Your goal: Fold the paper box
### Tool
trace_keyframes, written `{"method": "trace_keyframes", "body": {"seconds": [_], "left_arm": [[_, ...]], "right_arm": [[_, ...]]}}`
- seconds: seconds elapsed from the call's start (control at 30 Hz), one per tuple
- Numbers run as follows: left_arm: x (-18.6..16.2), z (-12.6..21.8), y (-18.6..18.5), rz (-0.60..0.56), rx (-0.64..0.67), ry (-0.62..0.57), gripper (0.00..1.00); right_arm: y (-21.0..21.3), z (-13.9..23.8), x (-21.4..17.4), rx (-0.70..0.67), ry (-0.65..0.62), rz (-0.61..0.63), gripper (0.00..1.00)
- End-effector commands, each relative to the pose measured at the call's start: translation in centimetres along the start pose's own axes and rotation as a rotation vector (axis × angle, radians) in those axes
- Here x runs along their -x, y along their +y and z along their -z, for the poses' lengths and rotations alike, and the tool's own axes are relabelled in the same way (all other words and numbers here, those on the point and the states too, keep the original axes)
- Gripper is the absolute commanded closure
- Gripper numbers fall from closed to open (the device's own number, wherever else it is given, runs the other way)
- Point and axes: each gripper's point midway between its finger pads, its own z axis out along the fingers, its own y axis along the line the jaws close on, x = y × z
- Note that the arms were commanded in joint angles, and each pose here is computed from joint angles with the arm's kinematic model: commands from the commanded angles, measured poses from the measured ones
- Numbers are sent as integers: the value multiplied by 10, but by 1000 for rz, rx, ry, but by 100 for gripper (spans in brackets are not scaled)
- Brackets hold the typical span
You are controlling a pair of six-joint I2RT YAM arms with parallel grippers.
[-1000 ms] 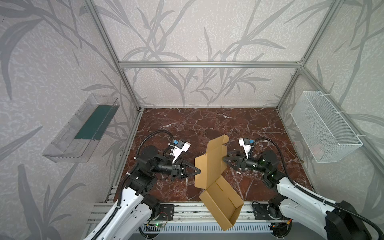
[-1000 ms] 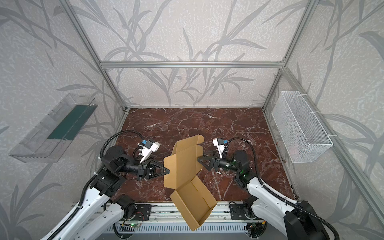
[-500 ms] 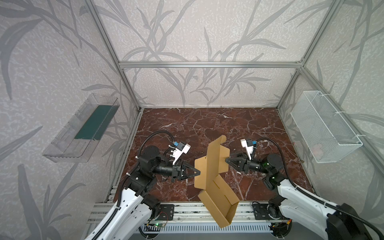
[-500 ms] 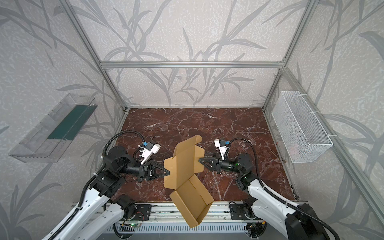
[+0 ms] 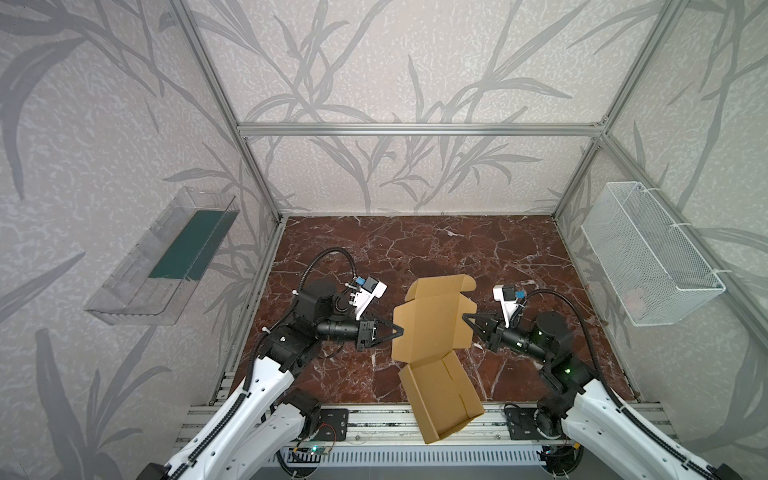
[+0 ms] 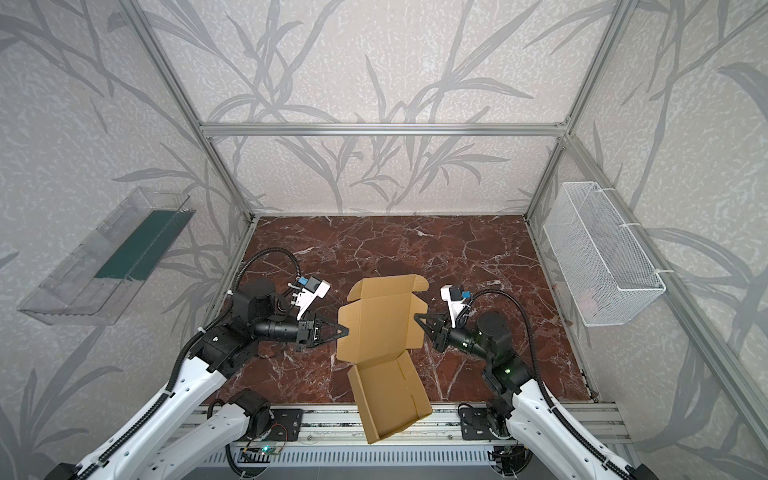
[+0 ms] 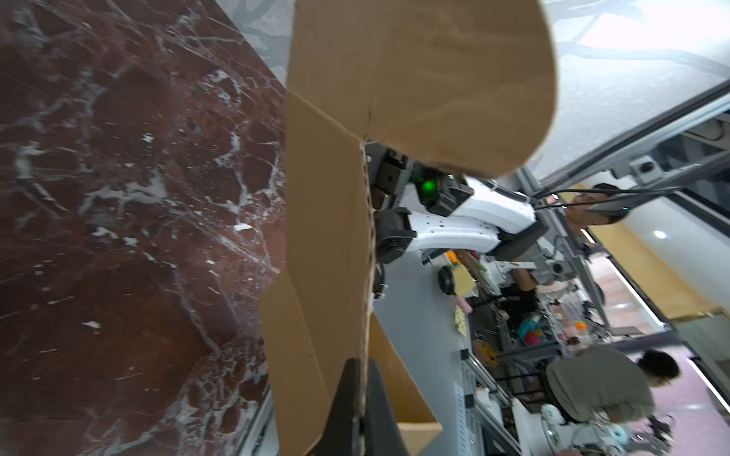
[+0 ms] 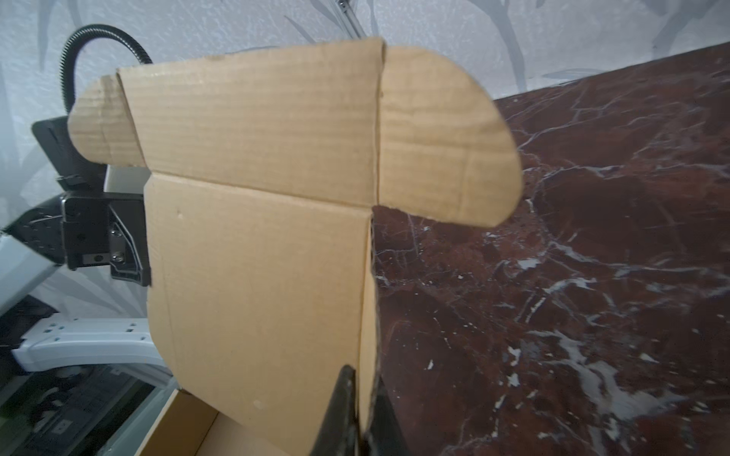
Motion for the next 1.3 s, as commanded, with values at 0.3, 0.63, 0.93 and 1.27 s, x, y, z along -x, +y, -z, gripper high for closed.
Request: {"method": "trace_keyframes", "body": {"seconds": [0.3, 0.63, 0.93, 1.27], "left_arm": [[45, 12, 110, 6, 570, -244, 100], [41, -26, 154, -88, 697, -357, 100], [71, -32, 173, -190, 743, -533, 100], [92, -39, 196, -247, 799, -651, 100]], "right_arm": [[-47, 12, 21, -334, -87, 80, 100], [-69, -3, 23, -502, -108, 148, 100], [-77, -30, 45, -532, -134, 243, 100], [-104, -77, 58, -592, -139, 308, 100]]}}
